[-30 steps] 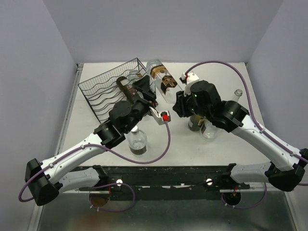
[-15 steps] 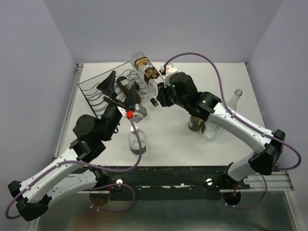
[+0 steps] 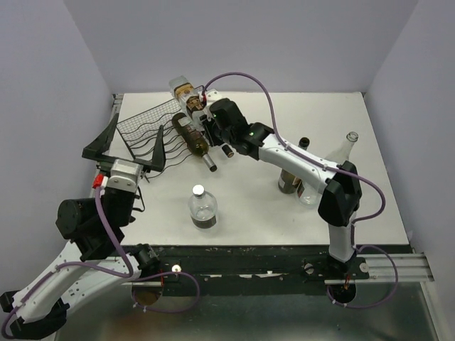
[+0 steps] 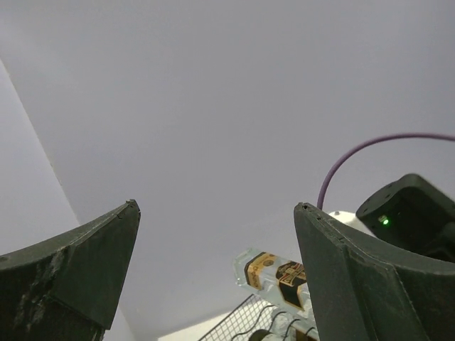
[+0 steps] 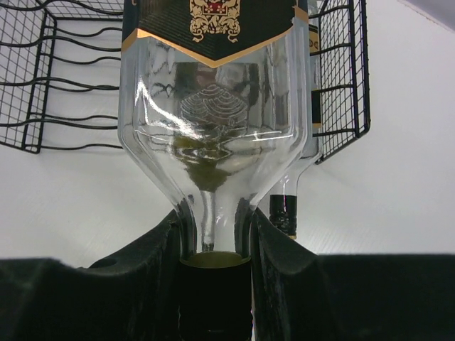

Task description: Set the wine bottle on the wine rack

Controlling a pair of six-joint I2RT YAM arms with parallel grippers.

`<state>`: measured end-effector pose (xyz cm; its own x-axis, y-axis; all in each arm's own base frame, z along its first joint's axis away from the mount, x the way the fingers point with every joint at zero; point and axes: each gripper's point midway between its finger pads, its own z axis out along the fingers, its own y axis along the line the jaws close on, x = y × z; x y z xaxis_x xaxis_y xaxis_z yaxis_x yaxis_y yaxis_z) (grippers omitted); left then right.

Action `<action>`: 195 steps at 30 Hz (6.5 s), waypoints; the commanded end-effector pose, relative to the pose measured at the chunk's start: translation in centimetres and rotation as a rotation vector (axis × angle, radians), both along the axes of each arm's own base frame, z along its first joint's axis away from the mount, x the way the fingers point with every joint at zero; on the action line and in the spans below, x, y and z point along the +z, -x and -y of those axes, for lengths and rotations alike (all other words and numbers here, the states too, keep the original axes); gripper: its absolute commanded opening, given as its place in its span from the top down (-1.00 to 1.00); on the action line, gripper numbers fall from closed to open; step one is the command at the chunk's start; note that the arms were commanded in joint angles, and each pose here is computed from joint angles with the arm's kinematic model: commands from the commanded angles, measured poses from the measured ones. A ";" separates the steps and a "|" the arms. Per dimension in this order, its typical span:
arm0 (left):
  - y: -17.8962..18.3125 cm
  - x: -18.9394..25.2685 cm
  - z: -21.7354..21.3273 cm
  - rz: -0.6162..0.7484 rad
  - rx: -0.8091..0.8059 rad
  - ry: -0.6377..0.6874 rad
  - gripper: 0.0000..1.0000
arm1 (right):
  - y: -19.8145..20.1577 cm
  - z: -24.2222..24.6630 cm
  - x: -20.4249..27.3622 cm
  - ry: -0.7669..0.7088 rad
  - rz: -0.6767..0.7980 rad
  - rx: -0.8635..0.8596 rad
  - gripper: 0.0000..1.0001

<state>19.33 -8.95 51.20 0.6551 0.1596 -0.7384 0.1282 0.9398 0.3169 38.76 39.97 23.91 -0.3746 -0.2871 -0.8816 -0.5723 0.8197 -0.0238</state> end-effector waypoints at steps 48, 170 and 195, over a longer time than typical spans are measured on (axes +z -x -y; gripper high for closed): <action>-1.2 -4.6 0.2 -0.296 -0.058 0.135 -0.99 | -3.2 3.4 6.3 -0.147 -0.005 -0.034 -0.82; 3.1 -24.7 27.8 -1.073 -1.188 -0.252 -0.98 | 22.0 21.0 23.4 -0.668 0.128 0.139 0.99; 4.8 -23.3 32.3 -0.927 -1.512 -0.160 -0.98 | 24.4 21.4 28.8 -0.745 0.274 0.259 0.99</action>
